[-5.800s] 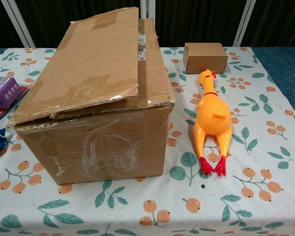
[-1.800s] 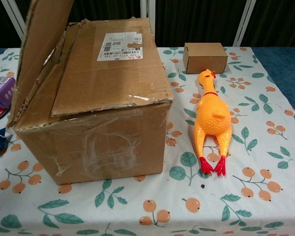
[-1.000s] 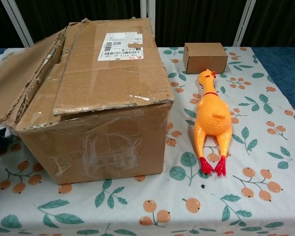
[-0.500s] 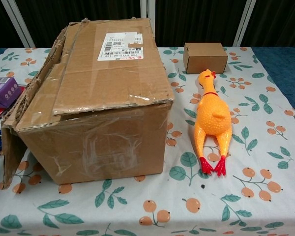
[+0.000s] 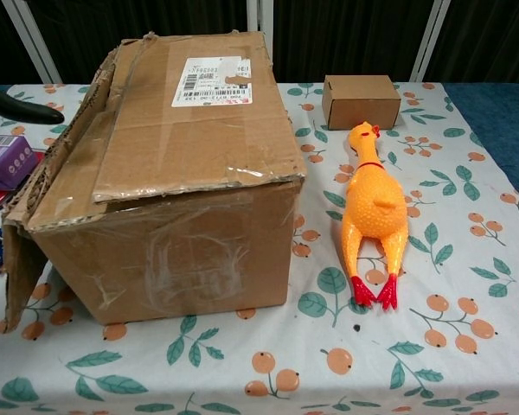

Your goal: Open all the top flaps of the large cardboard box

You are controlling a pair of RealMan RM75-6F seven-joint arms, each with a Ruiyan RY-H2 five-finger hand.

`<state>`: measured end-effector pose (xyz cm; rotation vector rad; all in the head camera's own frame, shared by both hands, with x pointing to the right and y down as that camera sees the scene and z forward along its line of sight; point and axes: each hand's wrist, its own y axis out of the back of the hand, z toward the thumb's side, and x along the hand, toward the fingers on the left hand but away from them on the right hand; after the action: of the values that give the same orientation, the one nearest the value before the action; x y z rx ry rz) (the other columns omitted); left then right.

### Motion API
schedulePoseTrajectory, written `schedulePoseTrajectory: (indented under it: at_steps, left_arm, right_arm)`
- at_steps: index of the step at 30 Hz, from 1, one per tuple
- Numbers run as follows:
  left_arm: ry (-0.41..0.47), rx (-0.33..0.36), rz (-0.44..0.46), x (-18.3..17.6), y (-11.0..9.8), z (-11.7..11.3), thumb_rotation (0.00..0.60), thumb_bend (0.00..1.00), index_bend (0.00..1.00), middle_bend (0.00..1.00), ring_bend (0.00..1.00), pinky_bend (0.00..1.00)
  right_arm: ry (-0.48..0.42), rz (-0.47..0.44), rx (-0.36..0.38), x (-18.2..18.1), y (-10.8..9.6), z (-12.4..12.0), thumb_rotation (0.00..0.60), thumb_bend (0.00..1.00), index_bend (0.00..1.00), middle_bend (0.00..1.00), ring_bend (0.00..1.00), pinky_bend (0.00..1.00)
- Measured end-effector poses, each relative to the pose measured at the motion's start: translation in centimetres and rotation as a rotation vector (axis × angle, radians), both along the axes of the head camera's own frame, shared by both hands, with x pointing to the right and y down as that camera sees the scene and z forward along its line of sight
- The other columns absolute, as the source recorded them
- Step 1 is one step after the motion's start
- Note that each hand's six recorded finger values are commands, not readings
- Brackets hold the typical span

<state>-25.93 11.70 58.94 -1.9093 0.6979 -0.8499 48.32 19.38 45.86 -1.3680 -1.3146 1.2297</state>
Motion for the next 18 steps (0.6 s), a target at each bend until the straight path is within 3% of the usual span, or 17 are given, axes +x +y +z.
schedulePoseTrajectory:
  at_steps: [5, 18]
  left_arm:
    - [0.011, -0.021, 0.025, 0.8, 1.1, 0.7, 0.413, 0.02, 0.1, 0.11, 0.1, 0.19]
    - [0.048, -0.032, 0.059, 3.0, 1.2, 1.1, 0.413, 0.02, 0.1, 0.11, 0.09, 0.19]
  right_arm:
    - [0.003, 0.002, 0.001, 0.1, -0.2, -0.1, 0.6, 0.05, 0.0, 0.0, 0.0, 0.0]
    - [-0.003, 0.009, -0.003, 0.5, -0.1, 0.0, 0.6, 0.05, 0.0, 0.0, 0.0, 0.0]
